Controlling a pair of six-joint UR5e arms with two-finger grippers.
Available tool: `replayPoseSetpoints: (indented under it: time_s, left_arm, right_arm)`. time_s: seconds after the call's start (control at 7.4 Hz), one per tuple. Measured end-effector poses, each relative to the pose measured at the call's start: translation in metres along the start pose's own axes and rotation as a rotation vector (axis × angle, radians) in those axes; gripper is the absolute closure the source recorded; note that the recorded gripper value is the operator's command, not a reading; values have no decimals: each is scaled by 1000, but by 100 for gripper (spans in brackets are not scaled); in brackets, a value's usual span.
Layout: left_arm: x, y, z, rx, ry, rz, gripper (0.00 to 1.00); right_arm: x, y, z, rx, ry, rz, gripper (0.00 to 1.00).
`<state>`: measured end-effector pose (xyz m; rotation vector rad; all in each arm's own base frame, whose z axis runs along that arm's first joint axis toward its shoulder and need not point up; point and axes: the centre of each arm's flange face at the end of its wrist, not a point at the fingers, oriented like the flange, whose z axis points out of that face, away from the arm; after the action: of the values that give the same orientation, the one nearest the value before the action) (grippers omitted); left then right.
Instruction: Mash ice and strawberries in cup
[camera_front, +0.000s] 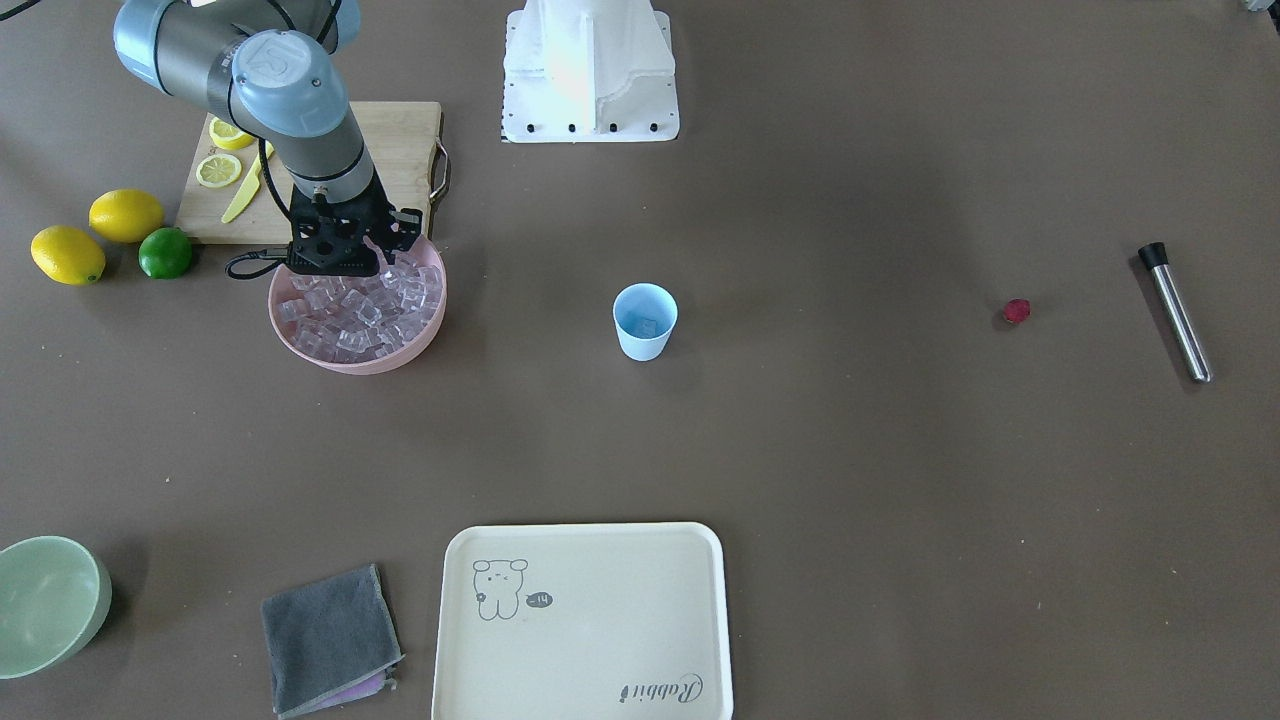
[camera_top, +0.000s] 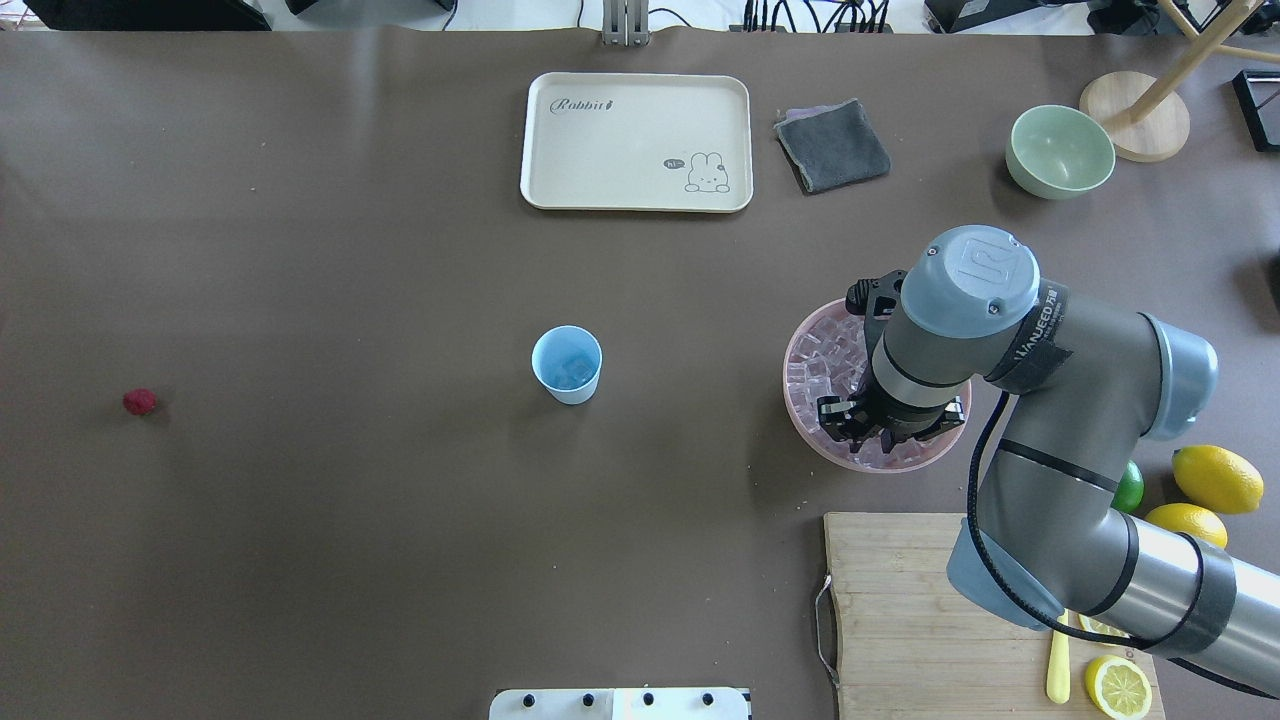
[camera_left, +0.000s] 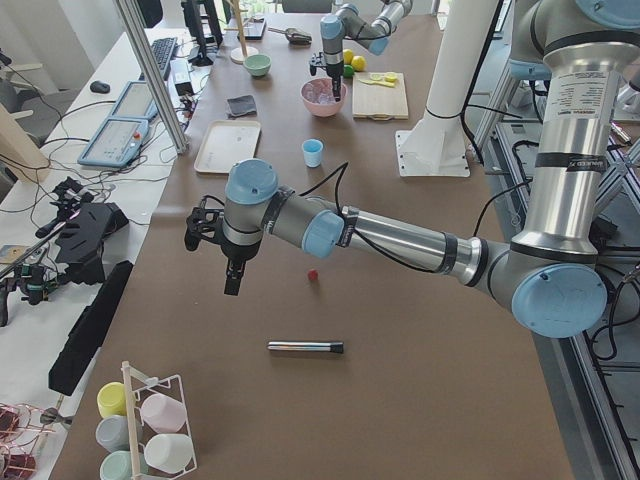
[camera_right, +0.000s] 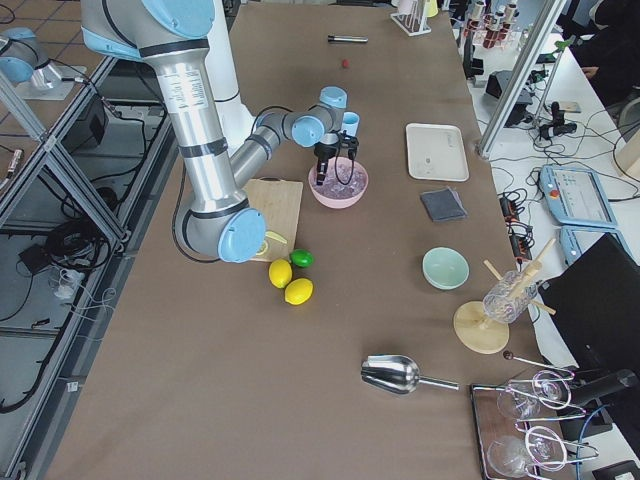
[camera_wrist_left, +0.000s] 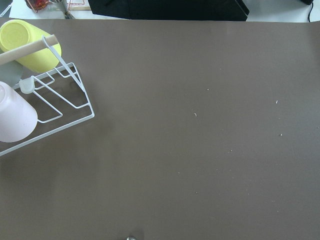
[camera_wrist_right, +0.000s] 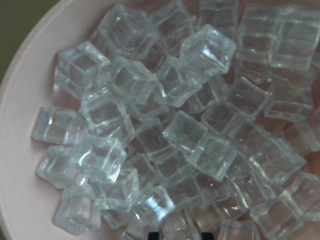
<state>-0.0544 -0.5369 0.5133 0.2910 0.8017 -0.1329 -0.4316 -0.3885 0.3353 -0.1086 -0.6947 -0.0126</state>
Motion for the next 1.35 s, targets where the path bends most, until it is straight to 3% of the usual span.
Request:
replayPoseSetpoints:
  time_s: [0.27, 0.54, 0.95, 1.22, 1.35]
  left_arm:
    - [-1, 1, 0, -1, 0, -1, 1]
    - [-1, 2, 0, -2, 1, -2, 1]
    - [-3, 2, 1, -2, -2, -2, 1]
    - [-2, 1, 1, -1, -4, -1, 1]
    - [-2, 1, 0, 0, -3, 0, 1]
  right_arm:
    - [0, 1, 0, -1, 0, -3, 59]
    - [-3, 3, 0, 0, -1, -9, 51]
    - [-4, 5, 3, 3, 7, -15, 51]
    - [-2, 4, 6, 1, 14, -14, 58]
    - [1, 5, 9, -1, 17, -14, 68]
